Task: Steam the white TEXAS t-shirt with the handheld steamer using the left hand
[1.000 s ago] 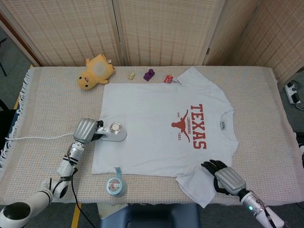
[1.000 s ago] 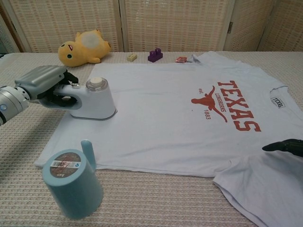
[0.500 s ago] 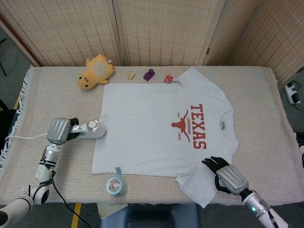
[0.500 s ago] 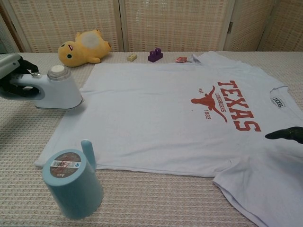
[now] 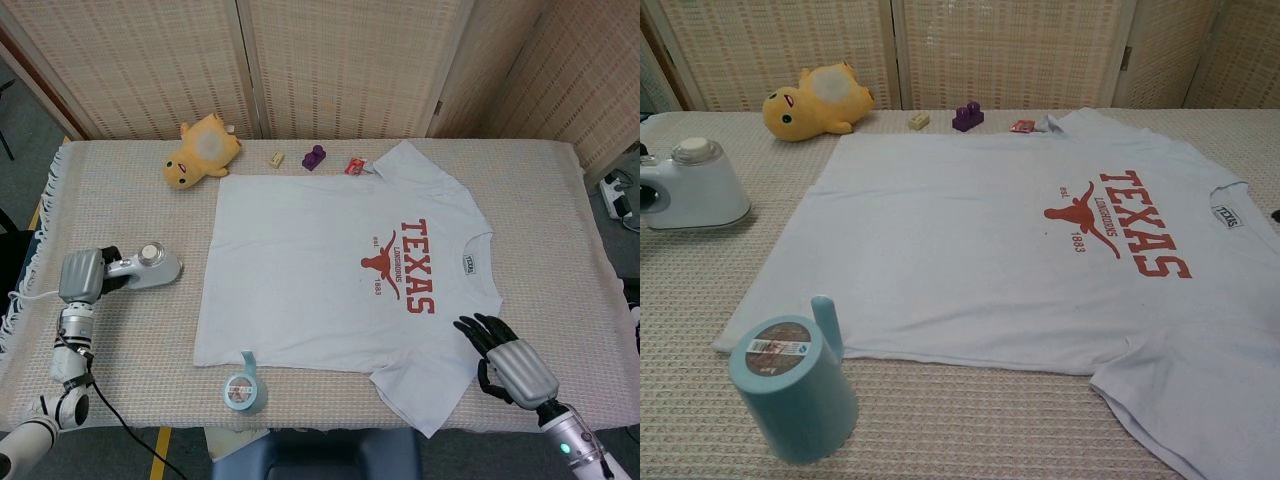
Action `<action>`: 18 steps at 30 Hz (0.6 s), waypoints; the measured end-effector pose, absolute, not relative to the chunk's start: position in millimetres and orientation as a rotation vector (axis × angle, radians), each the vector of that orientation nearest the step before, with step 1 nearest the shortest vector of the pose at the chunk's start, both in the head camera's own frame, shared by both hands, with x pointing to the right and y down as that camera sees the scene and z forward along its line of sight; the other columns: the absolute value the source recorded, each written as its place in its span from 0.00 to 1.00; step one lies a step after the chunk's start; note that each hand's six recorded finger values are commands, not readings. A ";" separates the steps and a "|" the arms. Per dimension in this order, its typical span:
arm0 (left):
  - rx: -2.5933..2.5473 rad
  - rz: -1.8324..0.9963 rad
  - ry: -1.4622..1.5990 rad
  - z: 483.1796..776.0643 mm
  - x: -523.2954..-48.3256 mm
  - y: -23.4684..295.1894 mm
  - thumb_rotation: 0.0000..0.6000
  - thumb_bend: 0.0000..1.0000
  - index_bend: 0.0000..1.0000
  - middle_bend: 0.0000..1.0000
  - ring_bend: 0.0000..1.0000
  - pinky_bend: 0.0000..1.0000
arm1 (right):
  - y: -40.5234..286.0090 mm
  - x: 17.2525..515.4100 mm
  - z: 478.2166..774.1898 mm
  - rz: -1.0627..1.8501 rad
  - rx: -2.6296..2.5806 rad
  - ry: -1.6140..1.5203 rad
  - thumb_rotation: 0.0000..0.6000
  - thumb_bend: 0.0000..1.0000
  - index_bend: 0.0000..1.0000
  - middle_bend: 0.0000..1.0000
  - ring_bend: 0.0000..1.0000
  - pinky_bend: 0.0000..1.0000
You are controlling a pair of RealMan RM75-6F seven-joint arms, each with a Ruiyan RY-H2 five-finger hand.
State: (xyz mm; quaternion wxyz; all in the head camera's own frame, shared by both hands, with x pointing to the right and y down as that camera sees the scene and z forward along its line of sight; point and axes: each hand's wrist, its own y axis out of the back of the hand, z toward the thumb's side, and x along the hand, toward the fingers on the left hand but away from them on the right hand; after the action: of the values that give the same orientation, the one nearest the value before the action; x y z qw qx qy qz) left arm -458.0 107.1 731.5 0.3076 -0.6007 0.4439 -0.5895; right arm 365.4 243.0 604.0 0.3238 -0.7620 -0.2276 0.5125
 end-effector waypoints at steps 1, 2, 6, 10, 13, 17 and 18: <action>-1.595 -1.570 1.177 733.6 -458.3 109.4 1.00 0.28 0.50 0.57 0.44 0.67 | 242.9 365.8 604.1 1.346 -1.998 -0.598 0.74 0.85 0.00 0.06 0.00 0.07; -1.599 -1.573 1.175 734.4 -457.9 110.6 1.00 0.23 0.35 0.44 0.33 0.62 | 242.7 365.7 604.0 1.345 -1.998 -0.598 0.74 0.84 0.00 0.06 0.00 0.07; -1.626 -1.582 1.160 736.7 -452.1 115.0 1.00 0.08 0.00 0.05 0.01 0.23 | 241.6 364.9 602.7 1.337 -1.996 -0.601 0.74 0.80 0.00 0.06 0.00 0.07; -1.656 -1.580 1.133 734.3 -443.9 117.8 1.00 0.00 0.00 0.00 0.00 0.09 | 238.8 367.0 599.4 1.335 -1.988 -0.620 0.74 0.79 0.00 0.06 0.00 0.07; -1.678 -1.581 1.108 728.8 -439.2 119.8 1.00 0.00 0.00 0.00 0.00 0.07 | 236.0 371.7 596.7 1.342 -1.981 -0.641 0.74 0.77 0.00 0.06 0.00 0.07; -1.692 -1.595 1.084 714.8 -438.1 123.9 1.00 0.03 0.00 0.00 0.00 0.08 | 231.2 380.0 591.4 1.355 -1.952 -0.664 0.74 0.65 0.00 0.06 0.00 0.07; -1.692 -1.599 1.086 710.6 -438.6 125.1 1.00 0.05 0.00 0.02 0.00 0.09 | 229.5 382.8 589.4 1.360 -1.940 -0.670 0.74 0.60 0.00 0.06 0.00 0.07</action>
State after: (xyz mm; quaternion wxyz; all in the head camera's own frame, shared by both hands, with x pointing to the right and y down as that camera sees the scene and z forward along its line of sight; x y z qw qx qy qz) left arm -438.6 125.1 710.6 0.2824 -0.6320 0.4055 -0.5970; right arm 382.8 229.5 589.4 0.3330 -0.7430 -0.2564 0.5209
